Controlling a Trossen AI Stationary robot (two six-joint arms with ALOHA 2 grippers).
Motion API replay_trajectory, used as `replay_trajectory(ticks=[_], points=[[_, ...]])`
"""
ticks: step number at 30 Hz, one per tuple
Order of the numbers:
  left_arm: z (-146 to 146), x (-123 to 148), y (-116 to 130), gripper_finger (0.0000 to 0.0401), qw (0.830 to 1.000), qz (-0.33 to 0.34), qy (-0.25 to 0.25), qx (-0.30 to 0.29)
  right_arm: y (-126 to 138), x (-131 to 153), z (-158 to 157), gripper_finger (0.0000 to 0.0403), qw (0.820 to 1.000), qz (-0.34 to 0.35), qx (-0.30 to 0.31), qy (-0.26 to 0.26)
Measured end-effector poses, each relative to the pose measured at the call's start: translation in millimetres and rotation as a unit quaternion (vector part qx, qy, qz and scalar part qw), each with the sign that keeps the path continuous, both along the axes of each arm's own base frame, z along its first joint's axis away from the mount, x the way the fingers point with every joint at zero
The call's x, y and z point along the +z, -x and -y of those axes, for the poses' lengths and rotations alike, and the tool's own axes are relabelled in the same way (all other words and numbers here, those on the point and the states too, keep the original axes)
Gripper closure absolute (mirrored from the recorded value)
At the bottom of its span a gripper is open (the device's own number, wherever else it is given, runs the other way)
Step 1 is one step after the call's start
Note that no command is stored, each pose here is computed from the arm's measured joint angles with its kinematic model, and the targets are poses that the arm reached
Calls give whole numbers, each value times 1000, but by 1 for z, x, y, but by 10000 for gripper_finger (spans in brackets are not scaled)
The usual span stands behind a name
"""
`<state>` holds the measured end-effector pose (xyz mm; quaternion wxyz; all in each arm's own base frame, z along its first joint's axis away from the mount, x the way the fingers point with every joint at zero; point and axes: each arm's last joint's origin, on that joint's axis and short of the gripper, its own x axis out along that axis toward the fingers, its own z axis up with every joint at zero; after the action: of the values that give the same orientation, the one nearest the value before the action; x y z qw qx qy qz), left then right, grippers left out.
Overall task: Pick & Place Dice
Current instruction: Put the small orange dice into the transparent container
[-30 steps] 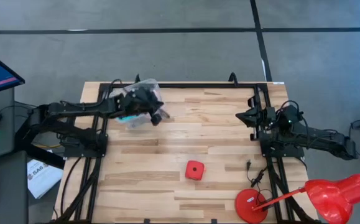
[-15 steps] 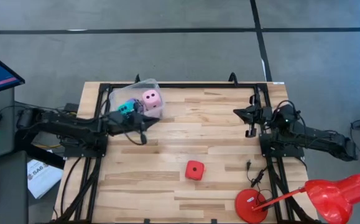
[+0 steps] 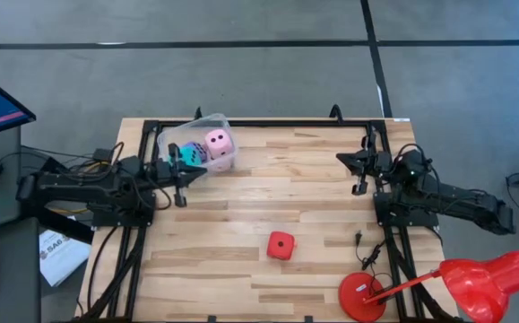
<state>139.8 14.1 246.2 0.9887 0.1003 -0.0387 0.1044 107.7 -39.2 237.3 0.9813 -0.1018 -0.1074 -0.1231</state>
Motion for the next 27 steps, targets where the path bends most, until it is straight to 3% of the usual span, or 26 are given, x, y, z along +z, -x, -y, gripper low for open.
replay_trajectory(ticks=[8, 12, 19, 24, 27], points=[[1, -12, 10, 396, 1000, 3, 1, -2, -4, 3, -1, 403, 998, 28, 22, -45], [1, -13, 10, 396, 1000, 1, 1, -2, -12, 11, 1, 403, 997, 23, -8, -68], [1, -13, 10, 396, 1000, 1, 1, -2, -41, 27, 2, 403, 988, -91, -15, -124], [1, -13, 10, 396, 1000, 1, 1, -1, -62, 35, 4, 403, 964, -161, -16, -212], [1, -13, 10, 396, 1000, 1, 1, -1, -75, 40, 1, 403, 950, -202, -8, -238]])
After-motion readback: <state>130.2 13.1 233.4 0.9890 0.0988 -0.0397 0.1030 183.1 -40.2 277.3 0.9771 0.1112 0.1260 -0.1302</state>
